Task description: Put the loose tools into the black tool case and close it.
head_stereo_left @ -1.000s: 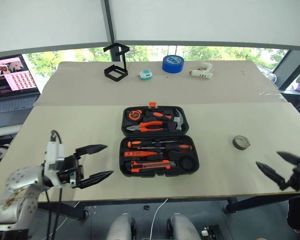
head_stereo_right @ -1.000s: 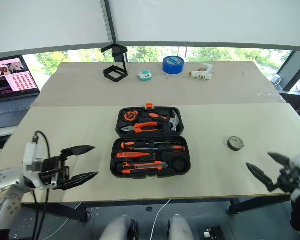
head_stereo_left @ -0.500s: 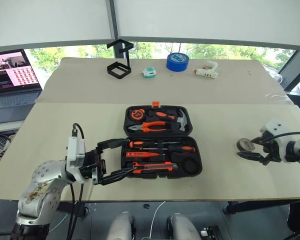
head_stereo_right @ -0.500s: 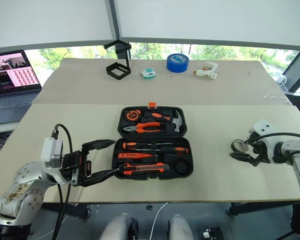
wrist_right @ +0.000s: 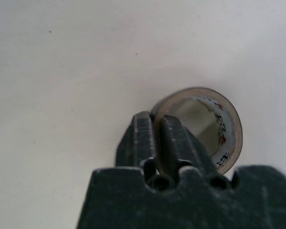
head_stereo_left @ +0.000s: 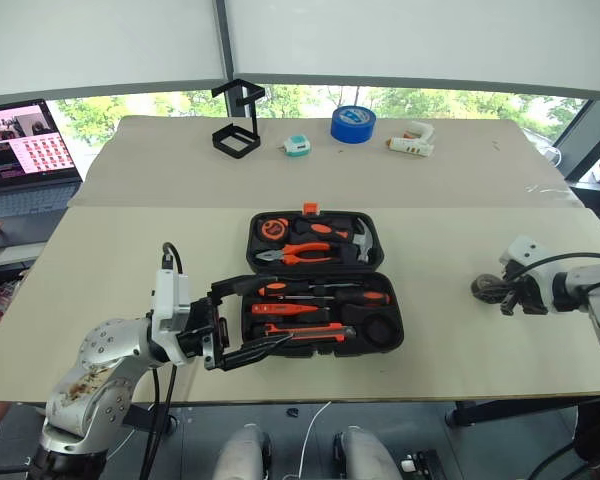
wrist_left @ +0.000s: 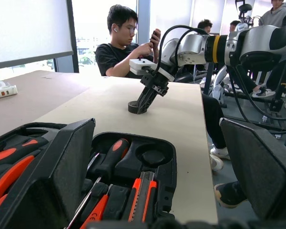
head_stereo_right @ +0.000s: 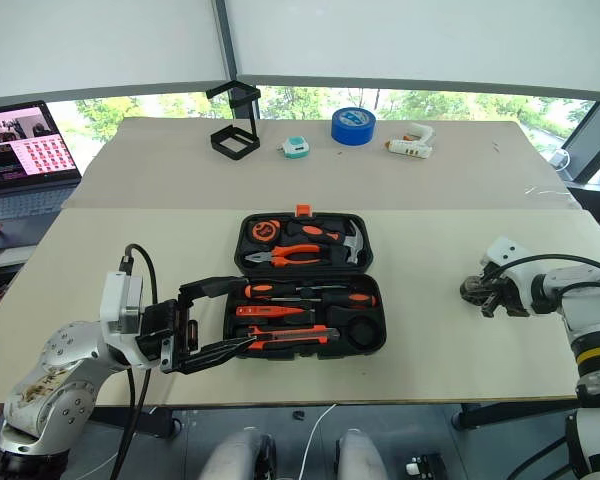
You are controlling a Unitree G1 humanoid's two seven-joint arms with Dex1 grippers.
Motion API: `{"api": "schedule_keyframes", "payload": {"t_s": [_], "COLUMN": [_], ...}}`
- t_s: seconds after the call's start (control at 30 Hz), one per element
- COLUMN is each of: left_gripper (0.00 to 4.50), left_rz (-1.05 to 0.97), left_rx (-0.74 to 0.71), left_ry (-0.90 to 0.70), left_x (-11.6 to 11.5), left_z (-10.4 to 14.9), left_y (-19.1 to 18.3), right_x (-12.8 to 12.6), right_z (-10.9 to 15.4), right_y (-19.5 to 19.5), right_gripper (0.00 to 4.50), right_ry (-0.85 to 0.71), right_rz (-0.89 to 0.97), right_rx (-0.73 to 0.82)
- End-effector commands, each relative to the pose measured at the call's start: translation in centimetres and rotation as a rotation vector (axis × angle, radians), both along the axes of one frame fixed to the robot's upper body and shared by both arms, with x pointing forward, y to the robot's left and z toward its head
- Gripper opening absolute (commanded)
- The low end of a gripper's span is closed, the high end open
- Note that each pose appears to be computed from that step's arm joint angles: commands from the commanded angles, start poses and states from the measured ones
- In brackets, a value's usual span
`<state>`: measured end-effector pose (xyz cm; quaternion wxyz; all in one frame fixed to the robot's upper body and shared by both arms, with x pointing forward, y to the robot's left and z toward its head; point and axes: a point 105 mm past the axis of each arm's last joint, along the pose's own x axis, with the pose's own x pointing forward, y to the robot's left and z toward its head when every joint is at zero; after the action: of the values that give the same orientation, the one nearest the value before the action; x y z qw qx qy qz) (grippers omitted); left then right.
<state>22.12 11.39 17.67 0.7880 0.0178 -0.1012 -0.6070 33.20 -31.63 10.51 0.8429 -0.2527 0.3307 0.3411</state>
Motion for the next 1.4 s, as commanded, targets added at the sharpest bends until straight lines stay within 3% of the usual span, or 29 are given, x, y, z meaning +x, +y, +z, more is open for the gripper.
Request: {"api": "schedule_keyframes", "payload": {"t_s": [0.03,0.2,0.3,0.4,0.67,1.07,1.27,1.33,1.4], "left_gripper": [4.5,4.5,4.5,4.5,4.5,4.5,4.5,4.5,4.5], "left_rz": [-0.011,-0.015,-0.029,-0.044,-0.026,0.02,0.144,0.216,0.282], "left_rx": [0.002,0.046,0.086,0.135,0.159,0.177,0.219,0.236,0.207], "left_ry": [-0.021,-0.021,0.002,0.02,0.032,0.053,0.094,0.1,0.1], "left_x": [-0.3,-0.9,-1.5,-1.9,-2.5,-2.6,-1.4,-0.6,0.4], "left_z": [0.5,-0.5,-1.8,-3.2,-4.6,-5.1,-5.0,-4.9,-4.4], "left_y": [0.3,1.2,1.9,2.6,3.2,3.6,4.9,5.6,6.3], "right_x": [-0.4,-5.2,-8.4,-8.9,-8.0,-6.3,-8.6,-8.1,-7.5], "right_z": [4.4,7.8,7.2,5.2,0.7,-0.5,2.5,3.3,4.0], "right_y": [3.7,13.3,17.1,18.9,17.5,16.9,17.9,16.9,15.4], "right_gripper": [0.06,0.06,0.06,0.06,0.06,0.06,2.06,2.67,2.67], "right_ry": [-0.072,0.07,0.173,0.174,0.172,0.182,0.232,0.218,0.221], "right_rz": [0.204,0.523,0.643,0.654,0.567,0.483,0.656,0.628,0.579], "right_rx": [0.106,0.354,0.394,0.363,0.173,0.096,0.246,0.287,0.332]}}
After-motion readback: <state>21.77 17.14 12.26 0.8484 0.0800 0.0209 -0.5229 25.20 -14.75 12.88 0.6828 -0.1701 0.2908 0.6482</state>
